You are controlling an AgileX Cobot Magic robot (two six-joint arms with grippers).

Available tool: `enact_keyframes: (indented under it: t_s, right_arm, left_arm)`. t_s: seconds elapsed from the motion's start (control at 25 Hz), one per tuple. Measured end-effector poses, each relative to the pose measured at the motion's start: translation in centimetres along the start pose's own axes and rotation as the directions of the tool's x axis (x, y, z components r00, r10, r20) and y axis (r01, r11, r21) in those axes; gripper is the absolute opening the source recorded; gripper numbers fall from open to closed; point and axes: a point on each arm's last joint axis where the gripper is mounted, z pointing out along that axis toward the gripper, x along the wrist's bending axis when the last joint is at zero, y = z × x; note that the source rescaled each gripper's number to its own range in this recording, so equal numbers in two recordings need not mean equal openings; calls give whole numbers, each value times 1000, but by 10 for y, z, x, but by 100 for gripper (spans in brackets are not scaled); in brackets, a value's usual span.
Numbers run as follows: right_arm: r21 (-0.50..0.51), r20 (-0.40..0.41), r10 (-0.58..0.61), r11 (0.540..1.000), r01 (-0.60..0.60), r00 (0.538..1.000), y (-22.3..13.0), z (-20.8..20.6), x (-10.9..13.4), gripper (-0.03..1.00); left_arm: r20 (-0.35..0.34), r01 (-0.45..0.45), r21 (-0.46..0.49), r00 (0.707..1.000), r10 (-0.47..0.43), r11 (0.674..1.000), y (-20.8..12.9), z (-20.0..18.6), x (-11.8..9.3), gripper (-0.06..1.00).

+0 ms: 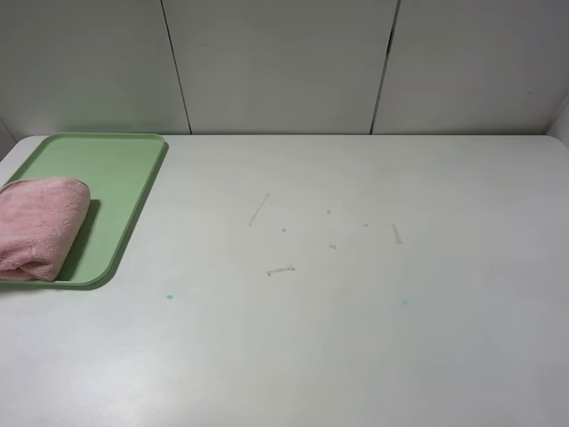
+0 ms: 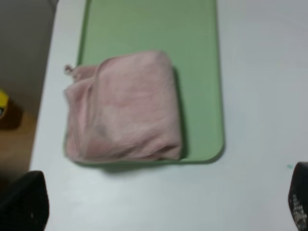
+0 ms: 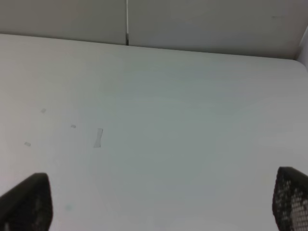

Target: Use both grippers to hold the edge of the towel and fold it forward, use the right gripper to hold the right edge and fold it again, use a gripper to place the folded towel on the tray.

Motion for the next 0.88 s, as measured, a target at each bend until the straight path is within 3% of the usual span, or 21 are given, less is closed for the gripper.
enact_keyframes:
  t_s: [0.16, 0.4, 0.56, 0.88]
  right_arm:
    - [0, 0, 0, 1000, 0, 1000, 0, 0, 0, 100]
    - [0, 0, 0, 1000, 0, 1000, 0, 0, 0, 100]
    - [0, 0, 0, 1000, 0, 1000, 0, 0, 0, 100]
    - [0, 0, 0, 1000, 0, 1000, 0, 0, 0, 100]
  left_arm:
    - [42, 24, -72, 999, -21, 997, -31, 4, -11, 100]
    - [59, 42, -80, 998, -38, 996, -69, 18, -19, 100]
    - [101, 123, -93, 988, -113, 988, -82, 20, -25, 100]
    - [120, 188, -31, 976, -183, 982, -113, 34, -31, 100]
